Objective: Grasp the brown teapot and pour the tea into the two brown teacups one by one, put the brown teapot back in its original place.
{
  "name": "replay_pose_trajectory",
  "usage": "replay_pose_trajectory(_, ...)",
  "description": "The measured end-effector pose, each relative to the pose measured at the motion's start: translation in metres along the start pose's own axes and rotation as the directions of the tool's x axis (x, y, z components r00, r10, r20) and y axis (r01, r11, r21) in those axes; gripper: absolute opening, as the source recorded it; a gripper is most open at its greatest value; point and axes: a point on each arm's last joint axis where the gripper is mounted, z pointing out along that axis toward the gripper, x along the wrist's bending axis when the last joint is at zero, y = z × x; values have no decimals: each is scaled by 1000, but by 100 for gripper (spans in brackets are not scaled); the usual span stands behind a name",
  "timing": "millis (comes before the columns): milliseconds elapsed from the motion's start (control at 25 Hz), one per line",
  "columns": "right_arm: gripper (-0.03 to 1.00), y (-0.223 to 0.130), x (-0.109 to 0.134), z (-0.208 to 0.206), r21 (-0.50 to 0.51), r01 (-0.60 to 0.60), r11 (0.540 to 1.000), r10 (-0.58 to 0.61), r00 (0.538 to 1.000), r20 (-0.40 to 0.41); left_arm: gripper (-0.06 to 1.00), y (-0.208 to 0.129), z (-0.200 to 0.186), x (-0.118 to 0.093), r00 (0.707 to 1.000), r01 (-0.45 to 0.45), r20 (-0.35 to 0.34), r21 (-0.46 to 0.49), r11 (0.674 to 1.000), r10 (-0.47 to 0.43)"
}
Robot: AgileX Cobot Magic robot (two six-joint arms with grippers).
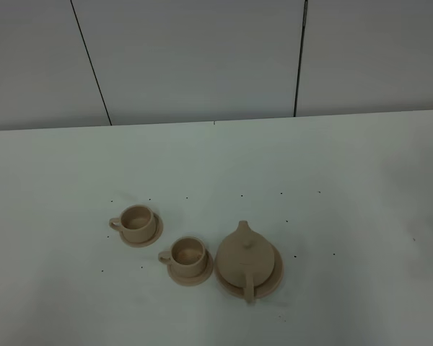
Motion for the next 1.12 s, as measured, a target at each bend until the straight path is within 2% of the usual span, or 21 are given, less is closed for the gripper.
replay_pose_trajectory(200,29,-16,-15,28,90,-14,996,16,1000,-22,24,0,0,0,1000,0,0,0,1000,0)
replay_pose_trajectory(320,28,-24,-17,43,113,-72,991,83,993,-89,24,0,0,0,1000,0,0,0,1000,0)
replay_pose_trajectory(440,27,-26,-14,49,107,-101,989,118,978,-171,24,0,0,0,1000,0,0,0,1000,0)
replay_pose_trajectory(760,27,-20,-6,49,57,-82,995,95,957,-274,24,0,0,0,1000,1,0,0,1000,-1)
replay_pose_trajectory(920,27,-19,-6,49,57,-48,997,62,957,-282,24,0,0,0,1000,1,0,0,1000,-1)
replay_pose_trajectory(1120,27,-29,-9,49,143,11,990,25,968,-249,24,0,0,0,1000,1,0,0,1000,-1)
